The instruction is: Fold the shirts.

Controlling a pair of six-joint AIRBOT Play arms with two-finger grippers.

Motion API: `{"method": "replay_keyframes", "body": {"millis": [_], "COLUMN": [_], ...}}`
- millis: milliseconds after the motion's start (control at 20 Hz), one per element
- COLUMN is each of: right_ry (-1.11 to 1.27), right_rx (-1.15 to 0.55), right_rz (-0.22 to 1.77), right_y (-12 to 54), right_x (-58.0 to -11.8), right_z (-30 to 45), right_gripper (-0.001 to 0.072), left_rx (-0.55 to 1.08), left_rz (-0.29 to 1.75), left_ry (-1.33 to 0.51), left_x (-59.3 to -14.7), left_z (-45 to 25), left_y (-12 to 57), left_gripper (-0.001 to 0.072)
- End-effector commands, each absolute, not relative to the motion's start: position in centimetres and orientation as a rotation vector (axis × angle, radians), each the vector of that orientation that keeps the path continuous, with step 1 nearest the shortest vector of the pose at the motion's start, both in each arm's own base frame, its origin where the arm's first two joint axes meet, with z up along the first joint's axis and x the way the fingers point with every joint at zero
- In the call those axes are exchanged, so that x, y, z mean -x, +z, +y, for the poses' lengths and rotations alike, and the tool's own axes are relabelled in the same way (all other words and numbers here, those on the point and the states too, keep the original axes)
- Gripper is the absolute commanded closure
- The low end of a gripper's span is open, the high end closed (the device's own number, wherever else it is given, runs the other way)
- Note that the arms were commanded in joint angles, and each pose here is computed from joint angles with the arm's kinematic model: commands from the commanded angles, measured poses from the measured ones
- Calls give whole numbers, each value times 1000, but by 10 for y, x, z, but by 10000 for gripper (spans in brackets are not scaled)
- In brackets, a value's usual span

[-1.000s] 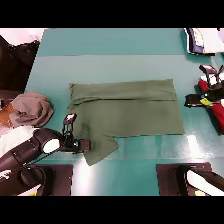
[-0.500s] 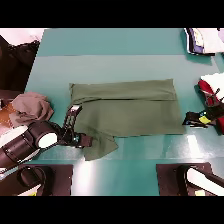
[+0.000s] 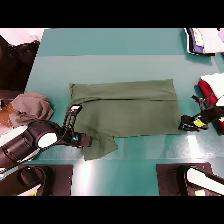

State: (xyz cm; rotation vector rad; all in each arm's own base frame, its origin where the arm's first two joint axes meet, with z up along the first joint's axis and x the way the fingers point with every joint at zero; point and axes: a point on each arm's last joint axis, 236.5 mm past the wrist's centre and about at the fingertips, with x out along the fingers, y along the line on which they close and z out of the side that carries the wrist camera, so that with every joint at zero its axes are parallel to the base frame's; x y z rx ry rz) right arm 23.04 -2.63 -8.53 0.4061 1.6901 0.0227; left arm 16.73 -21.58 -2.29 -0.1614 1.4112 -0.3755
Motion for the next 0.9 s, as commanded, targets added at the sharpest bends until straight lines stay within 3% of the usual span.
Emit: {"method": "replay_keyframes", "body": {"millis": [0, 150, 300, 650, 850], "right_ry": [102, 160, 152, 4, 33], "right_rx": [-330, -285, -265, -324, -344], "right_rz": [1694, 1745, 1659, 1444, 1340], "right_y": [-86, -74, -33, 55, 61], "right_x": [-233, -223, -226, -211, -237], "right_z": [-12, 0, -5, -31, -24], "right_gripper": [694, 697, 698, 699, 699], "left_rx": [160, 90, -12, 24, -43], "left_rz": [1410, 1390, 1388, 1440, 1256], "left_ry": [-378, -385, -391, -539, -473], "left_x": [-167, -172, -173, -147, -193], "left_z": [-216, -209, -198, -218, -207], "left_y": [-22, -5, 31, 91, 94], "left_gripper": [678, 679, 679, 679, 679]}}
